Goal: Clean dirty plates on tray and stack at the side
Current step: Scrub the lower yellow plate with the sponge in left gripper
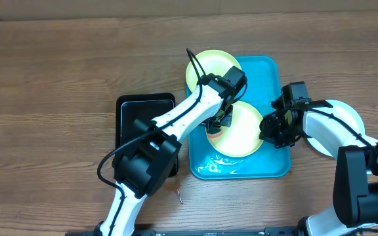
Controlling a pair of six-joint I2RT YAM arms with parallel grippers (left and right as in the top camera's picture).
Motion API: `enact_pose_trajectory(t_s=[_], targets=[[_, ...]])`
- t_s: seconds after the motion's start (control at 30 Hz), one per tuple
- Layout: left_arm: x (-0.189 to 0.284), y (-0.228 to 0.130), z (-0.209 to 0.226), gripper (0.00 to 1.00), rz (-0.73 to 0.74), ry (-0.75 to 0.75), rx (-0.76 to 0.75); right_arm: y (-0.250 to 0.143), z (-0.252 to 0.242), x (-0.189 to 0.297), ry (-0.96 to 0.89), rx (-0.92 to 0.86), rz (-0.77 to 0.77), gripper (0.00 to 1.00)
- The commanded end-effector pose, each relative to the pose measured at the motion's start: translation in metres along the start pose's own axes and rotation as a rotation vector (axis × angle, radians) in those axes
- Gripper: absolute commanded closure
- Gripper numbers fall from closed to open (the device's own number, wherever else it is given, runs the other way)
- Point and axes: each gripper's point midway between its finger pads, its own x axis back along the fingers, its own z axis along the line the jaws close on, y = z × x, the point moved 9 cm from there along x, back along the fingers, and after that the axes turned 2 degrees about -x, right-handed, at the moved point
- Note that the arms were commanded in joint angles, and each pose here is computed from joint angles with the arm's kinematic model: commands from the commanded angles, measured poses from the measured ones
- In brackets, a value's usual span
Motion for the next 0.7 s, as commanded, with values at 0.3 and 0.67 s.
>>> enact_pose_trajectory(t_s=[0.3,0.67], targets=[[0.01,-0.003,0.03,0.96,-0.078,0.332,0.0,-0.01,-0.016,-0.014,-0.111,-0.012,0.04,0.96],[0.009,0.015,-0.03,0.96,-0.096,-0.259,-0.115,-0.012,-0.017,-0.014,-0.115,-0.014,0.049,0.96]])
